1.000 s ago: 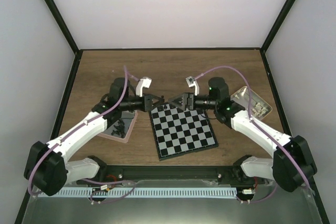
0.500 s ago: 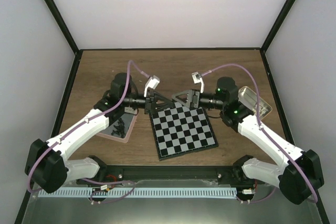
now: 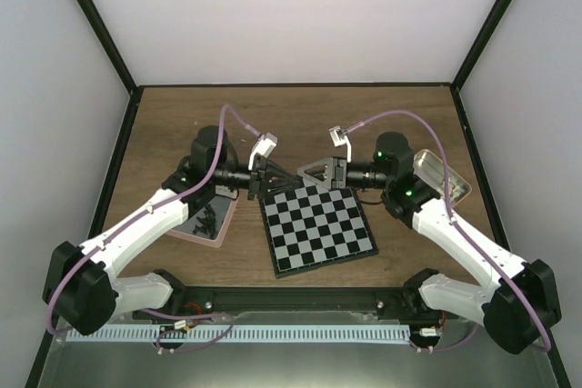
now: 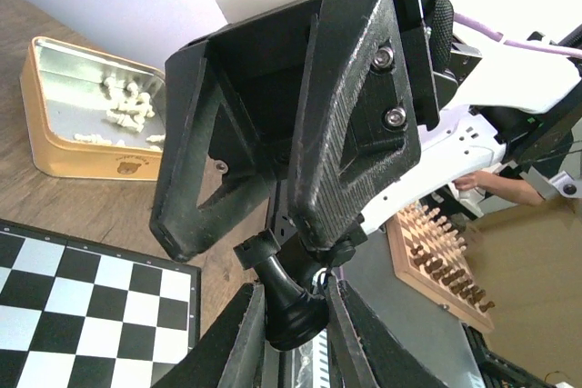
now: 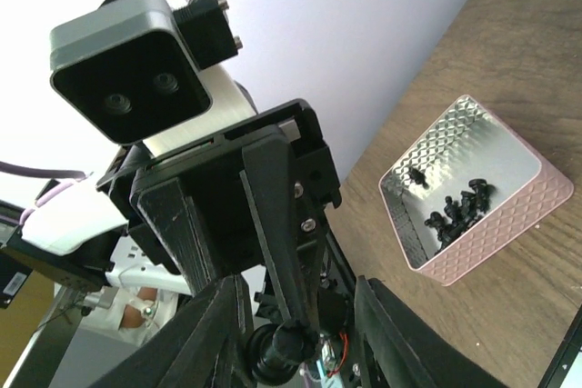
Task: Set up the chess pieces on the board
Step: Place the chess piece on the chessboard.
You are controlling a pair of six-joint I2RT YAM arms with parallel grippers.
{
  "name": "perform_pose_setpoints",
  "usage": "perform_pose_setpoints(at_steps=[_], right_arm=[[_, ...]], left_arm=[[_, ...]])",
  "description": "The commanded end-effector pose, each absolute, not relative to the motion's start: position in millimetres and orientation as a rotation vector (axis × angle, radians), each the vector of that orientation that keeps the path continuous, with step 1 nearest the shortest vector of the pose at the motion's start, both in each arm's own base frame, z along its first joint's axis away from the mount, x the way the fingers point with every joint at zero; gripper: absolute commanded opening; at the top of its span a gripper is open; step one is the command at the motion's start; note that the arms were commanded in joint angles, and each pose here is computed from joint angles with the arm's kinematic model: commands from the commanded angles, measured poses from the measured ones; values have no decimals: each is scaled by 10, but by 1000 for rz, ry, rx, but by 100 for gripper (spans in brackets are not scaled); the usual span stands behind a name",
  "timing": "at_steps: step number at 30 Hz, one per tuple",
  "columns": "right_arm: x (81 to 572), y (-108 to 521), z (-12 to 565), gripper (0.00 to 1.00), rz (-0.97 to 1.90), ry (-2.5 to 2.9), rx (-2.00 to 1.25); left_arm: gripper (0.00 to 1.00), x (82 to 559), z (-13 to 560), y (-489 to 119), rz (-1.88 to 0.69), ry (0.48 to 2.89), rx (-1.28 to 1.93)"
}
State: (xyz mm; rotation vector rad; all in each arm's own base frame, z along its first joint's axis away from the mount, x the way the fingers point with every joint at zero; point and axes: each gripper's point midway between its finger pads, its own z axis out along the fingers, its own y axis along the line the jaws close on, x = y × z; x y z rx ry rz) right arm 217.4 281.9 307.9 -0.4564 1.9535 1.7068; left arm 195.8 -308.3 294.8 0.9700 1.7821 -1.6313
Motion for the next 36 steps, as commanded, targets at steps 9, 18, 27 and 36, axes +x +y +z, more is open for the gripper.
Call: perform_pose_setpoints(at_steps=[9, 18, 27, 36], right_arm=[[2058, 2836, 3252, 24, 1772, 1895, -550], [2156, 2829, 3242, 2, 1736, 1899, -491], [2682, 2489, 2872, 1, 1219, 1988, -273], [2999, 2105, 2098, 1, 647, 2077, -153]], left_arm=[[18, 1945, 3122, -3096, -1606, 1688, 1020], [26, 2107, 3104, -3118, -1548, 1733, 952], [77, 2461, 2836, -2968, -1270, 1907, 785], [83, 2992, 3113, -2159, -689, 1918, 348]])
